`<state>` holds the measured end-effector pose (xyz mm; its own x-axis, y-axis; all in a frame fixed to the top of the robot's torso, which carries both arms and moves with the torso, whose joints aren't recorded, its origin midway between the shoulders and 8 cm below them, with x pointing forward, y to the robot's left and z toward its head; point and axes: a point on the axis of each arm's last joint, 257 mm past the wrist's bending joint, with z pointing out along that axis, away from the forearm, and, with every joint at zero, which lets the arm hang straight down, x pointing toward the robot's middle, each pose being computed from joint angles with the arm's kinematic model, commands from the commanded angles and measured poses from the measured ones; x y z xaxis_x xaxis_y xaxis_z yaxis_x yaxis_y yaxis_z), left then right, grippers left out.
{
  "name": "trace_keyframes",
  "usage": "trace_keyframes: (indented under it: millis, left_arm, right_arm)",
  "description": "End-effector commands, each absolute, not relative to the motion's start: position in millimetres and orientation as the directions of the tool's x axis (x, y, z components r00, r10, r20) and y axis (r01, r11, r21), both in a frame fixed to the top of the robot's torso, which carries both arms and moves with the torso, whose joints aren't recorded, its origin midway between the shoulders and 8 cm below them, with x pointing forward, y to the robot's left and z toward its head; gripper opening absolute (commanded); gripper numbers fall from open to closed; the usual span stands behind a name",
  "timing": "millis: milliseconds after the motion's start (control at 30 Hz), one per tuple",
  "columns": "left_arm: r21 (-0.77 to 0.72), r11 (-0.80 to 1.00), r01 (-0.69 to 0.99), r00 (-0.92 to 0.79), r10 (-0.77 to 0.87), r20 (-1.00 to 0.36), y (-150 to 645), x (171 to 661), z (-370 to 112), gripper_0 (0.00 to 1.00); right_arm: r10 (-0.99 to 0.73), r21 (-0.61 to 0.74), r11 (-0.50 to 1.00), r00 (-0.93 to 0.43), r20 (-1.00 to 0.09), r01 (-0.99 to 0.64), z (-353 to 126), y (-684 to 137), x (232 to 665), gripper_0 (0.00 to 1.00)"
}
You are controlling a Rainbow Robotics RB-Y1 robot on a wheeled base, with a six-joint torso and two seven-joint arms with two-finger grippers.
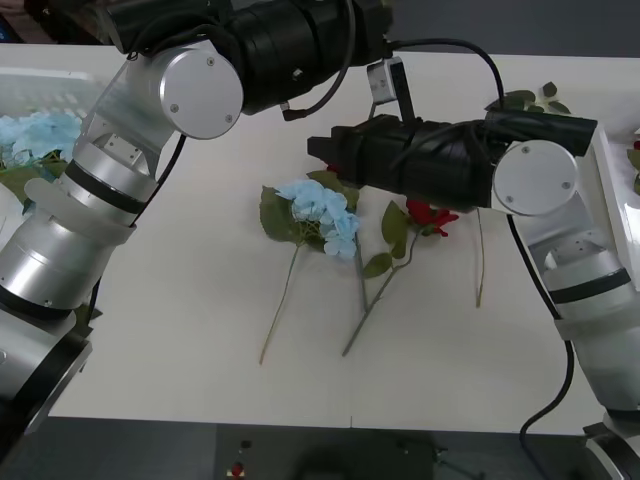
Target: Put the red flowers into the right box and the blue flowers into the left box
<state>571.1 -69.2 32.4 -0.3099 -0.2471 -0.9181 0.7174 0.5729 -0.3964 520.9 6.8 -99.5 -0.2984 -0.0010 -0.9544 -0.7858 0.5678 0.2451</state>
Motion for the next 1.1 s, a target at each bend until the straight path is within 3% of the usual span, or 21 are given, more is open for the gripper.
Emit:
trace_keyframes:
  millis: [33, 433, 467, 500, 533, 1100]
  left_arm:
    - [-0.425, 0.538, 0.728, -0.308, -0.298, -0.904, -77, 566, 60, 0.0]
    - [-0.443, 0.542, 0.714, -0.321, -0.308, -0.896, -74, 570, 50, 0.0]
    - [-0.441, 0.543, 0.714, -0.319, -0.308, -0.896, -74, 570, 50, 0.28]
    - [-0.443, 0.542, 0.714, -0.299, -0.336, -0.893, -70, 573, 56, 0.74]
    - [-0.44, 0.543, 0.715, -0.275, -0.361, -0.891, -67, 575, 61, 1.0]
    - [-0.442, 0.572, 0.69, -0.313, -0.315, -0.896, -52, 583, 45, 1.0]
  right_arm:
    - [0.018, 0.217, 0.555, -0.249, -0.968, -0.803, -74, 16, 527, 0.0]
    - [0.017, 0.217, 0.563, -0.251, -0.968, -0.798, -74, 8, 531, 0.0]
    - [0.017, 0.217, 0.563, -0.251, -0.968, -0.798, -74, 8, 531, 0.0]
    - [0.016, 0.217, 0.564, -0.252, -0.968, -0.797, -75, 7, 531, 0.0]
    - [0.016, 0.216, 0.564, -0.251, -0.968, -0.797, -74, 8, 531, 0.0]
    - [-0.054, 0.208, 0.626, -0.308, -0.95, -0.751, -94, -35, 542, 0.0]
